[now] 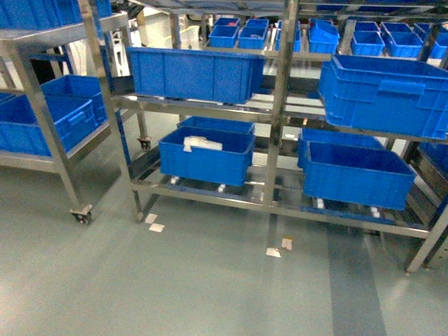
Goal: Pick red block from blue box to shelf
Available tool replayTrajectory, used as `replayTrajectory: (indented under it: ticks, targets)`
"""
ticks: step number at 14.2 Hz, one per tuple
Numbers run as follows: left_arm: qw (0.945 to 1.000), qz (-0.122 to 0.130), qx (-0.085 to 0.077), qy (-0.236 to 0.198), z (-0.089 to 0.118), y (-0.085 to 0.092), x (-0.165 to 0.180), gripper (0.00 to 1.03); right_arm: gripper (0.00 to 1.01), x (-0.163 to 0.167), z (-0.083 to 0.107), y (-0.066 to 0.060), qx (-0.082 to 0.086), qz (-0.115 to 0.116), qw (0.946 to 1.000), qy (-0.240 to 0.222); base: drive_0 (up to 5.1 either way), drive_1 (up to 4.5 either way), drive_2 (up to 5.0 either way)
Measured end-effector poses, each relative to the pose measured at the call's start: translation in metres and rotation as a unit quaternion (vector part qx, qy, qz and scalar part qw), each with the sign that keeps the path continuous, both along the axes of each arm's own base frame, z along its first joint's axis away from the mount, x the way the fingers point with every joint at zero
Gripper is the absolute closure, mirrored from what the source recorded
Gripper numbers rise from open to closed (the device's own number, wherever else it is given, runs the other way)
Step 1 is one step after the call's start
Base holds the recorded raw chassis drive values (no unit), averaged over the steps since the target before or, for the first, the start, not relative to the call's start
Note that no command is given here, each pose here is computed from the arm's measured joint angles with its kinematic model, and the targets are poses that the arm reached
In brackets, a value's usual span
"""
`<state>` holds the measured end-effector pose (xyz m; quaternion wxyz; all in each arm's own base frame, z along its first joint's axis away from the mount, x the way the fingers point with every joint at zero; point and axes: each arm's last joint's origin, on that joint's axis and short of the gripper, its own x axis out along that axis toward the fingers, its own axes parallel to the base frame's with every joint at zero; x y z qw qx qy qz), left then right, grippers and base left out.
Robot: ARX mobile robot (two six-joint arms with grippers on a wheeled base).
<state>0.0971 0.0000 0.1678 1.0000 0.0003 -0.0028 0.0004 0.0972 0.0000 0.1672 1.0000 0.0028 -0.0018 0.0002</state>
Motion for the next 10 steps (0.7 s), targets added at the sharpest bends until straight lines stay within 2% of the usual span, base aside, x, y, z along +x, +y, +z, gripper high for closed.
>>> replayTrajectory:
  ticks: [8, 9, 10]
  targets:
    - [1.0, 0.0, 0.0, 0.0, 0.0, 0.0, 0.0, 0.05, 0.72, 0.0, 0.0, 0.0, 0.0, 0.0, 1.0, 0.0, -1.6, -1.58, -1.6]
    - [1.0, 0.0, 0.0, 0.0, 0.0, 0.0, 0.0, 0.05, 0.72, 0.0, 0.0, 0.0, 0.0, 0.0, 1.0, 0.0, 0.0, 0.0, 0.0]
    - [1.0, -0.001, 0.0, 0.0, -0.0001, -0.0001, 0.0, 0.05, 0.72, 0.0, -0.0001, 0.0, 0.0, 0.0, 1.0, 0.001, 0.3, 4.21, -3.6]
